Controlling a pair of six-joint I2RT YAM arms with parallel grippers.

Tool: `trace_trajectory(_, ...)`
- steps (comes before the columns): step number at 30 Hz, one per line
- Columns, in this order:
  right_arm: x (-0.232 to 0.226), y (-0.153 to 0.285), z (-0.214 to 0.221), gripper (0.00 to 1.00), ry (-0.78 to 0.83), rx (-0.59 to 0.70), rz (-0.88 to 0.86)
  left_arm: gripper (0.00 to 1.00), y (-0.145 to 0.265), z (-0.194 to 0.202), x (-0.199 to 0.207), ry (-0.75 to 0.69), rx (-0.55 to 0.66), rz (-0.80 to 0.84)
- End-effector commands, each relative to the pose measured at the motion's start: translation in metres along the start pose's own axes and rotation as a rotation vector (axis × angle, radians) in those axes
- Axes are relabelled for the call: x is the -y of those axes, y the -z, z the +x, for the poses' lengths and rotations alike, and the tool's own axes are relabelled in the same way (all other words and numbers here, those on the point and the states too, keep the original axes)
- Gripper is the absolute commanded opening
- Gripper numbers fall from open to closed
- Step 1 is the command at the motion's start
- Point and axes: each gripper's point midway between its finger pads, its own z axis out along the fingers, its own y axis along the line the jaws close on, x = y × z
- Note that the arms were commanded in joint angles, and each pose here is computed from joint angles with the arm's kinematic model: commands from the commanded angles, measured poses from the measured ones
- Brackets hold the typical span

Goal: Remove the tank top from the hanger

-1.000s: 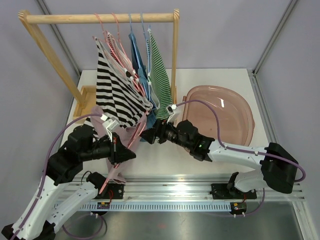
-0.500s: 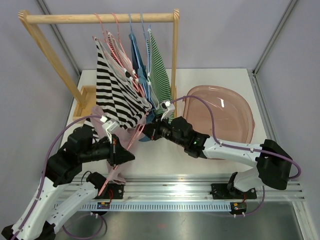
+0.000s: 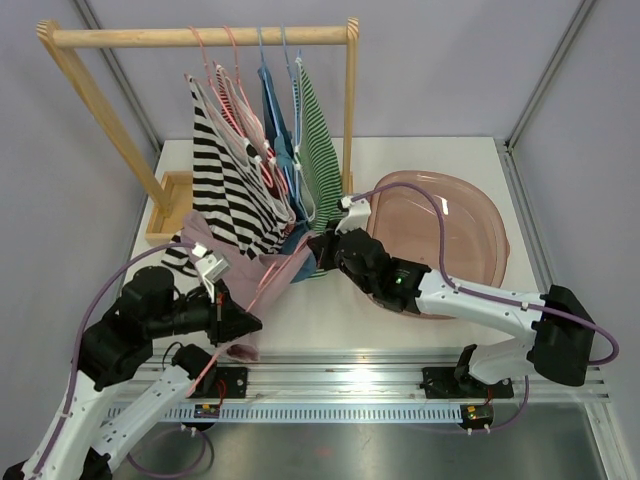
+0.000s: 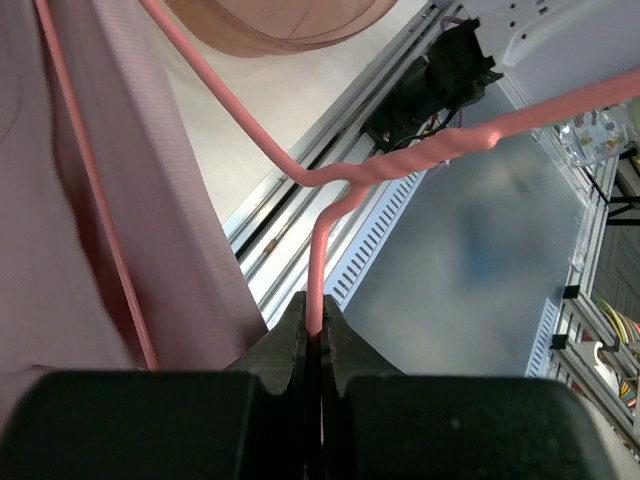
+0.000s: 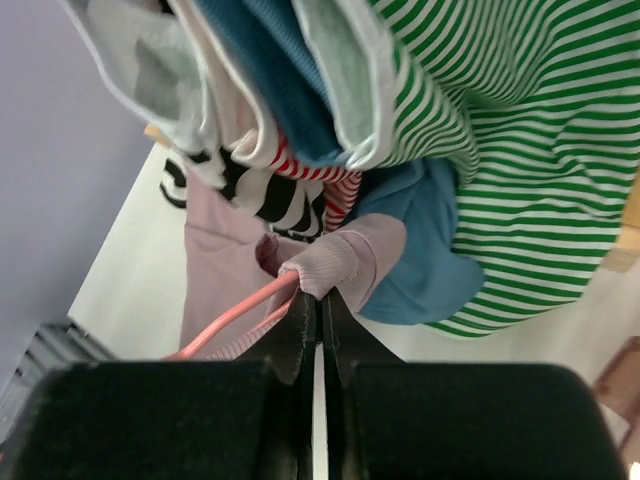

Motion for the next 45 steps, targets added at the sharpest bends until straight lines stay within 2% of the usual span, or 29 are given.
trace_trajectory(1,0.021,0.008,-0.044,0.00,0.035,0.105,0.161,0.00,0.012,-0.009,0.033,-0.085,0.051,0.151)
trace_trajectory(7,0.009,0.024,-0.069,0.00,0.075,0.102,0.123,0.00,0.018,-0.027,0.050,-0.147,0.093,0.213)
trace_trajectory(9,0.001,0.031,-0.078,0.00,0.083,0.106,0.082,0.00,0.026,-0.052,0.054,-0.198,0.198,0.178)
trace_trajectory(13,-0.037,0.061,-0.101,0.00,0.091,0.112,-0.124,0.00,0.050,-0.098,0.071,-0.324,0.453,0.159)
trace_trajectory(17,-0.072,0.086,-0.118,0.00,0.144,0.080,-0.293,0.00,0.073,-0.142,0.101,-0.415,0.686,0.245)
trace_trajectory(21,-0.114,0.112,-0.138,0.00,0.170,0.052,-0.478,0.00,0.064,-0.179,0.112,-0.418,0.758,0.312)
trace_trajectory(23,-0.133,0.119,-0.131,0.00,0.198,-0.009,-0.576,0.00,0.064,-0.199,0.112,-0.429,0.821,0.303)
trace_trajectory(27,-0.161,0.143,-0.135,0.00,0.228,-0.087,-0.729,0.00,0.065,-0.246,0.087,-0.422,0.965,0.127)
trace_trajectory(29,-0.162,0.149,-0.137,0.00,0.226,-0.097,-0.737,0.00,0.077,-0.263,0.078,-0.396,1.033,0.038)
trace_trajectory(33,-0.166,0.162,-0.137,0.00,0.227,-0.126,-0.772,0.00,0.110,-0.262,0.072,-0.409,1.143,-0.066)
trace_trajectory(35,-0.168,0.167,-0.125,0.00,0.218,-0.176,-0.814,0.00,0.130,-0.255,0.064,-0.361,1.184,-0.141)
trace_trajectory(38,-0.149,0.150,-0.082,0.00,0.205,-0.264,-0.762,0.00,0.137,-0.236,0.029,-0.235,1.123,-0.315)
trace_trajectory(42,-0.121,0.123,-0.029,0.00,0.169,-0.340,-0.656,0.00,0.134,-0.207,-0.004,-0.117,1.011,-0.462)
trace_trajectory(45,-0.094,0.089,0.009,0.00,0.164,-0.376,-0.495,0.00,0.127,-0.193,-0.021,-0.033,0.916,-0.537)
